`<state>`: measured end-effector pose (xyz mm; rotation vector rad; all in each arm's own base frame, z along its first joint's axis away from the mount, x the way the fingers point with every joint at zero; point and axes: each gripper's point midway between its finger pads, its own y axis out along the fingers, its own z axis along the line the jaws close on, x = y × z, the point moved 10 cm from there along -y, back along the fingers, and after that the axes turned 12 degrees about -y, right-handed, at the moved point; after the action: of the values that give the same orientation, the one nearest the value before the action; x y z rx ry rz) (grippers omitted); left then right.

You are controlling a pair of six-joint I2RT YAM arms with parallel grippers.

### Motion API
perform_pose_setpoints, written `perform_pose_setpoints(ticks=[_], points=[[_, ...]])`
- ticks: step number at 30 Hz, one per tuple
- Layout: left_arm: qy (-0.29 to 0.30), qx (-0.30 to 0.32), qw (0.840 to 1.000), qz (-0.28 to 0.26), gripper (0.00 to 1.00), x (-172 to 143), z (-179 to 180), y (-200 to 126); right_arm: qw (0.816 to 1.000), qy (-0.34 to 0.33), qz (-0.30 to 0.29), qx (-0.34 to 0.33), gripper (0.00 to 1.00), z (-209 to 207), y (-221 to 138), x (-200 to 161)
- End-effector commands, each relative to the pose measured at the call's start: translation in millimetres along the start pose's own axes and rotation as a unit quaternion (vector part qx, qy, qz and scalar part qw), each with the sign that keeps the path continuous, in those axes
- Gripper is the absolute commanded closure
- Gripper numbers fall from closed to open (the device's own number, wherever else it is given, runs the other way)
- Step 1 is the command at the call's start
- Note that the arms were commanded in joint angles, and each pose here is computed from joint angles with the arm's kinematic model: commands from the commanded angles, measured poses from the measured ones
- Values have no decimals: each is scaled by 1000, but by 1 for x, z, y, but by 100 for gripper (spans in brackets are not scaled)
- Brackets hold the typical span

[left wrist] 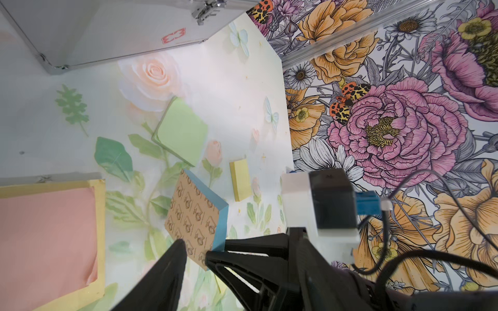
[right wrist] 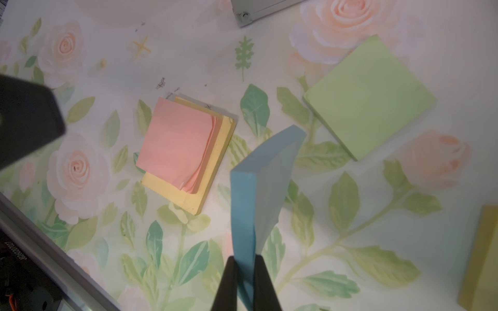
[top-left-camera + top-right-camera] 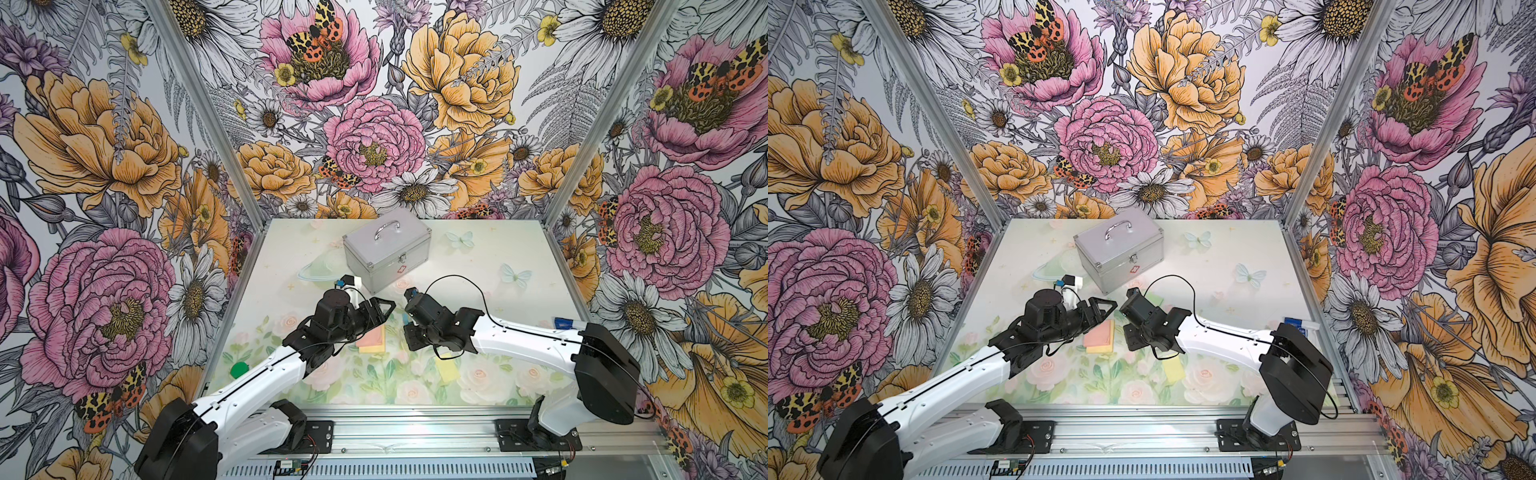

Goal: Tear off pages from different memo pads
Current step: Adjust the memo pad.

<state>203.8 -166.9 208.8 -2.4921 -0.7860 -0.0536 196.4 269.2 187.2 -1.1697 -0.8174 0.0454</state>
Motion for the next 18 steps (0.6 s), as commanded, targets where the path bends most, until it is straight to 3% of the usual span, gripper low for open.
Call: perform_pose_setpoints(ticks=[1, 8, 11, 18], points=[[11, 20, 1000, -8, 32, -3, 0, 13, 998, -4, -61, 6, 100, 4, -14, 12], [53, 4, 999, -11, 30, -14, -20, 22, 997, -18, -68, 12, 100, 6, -14, 8], [57, 29, 998, -6, 30, -16, -17, 27, 996, -17, -82, 21, 100, 7, -19, 9], [62, 64, 996, -2, 41, -17, -8, 43, 992, -39, -113, 37, 100, 10, -34, 9]])
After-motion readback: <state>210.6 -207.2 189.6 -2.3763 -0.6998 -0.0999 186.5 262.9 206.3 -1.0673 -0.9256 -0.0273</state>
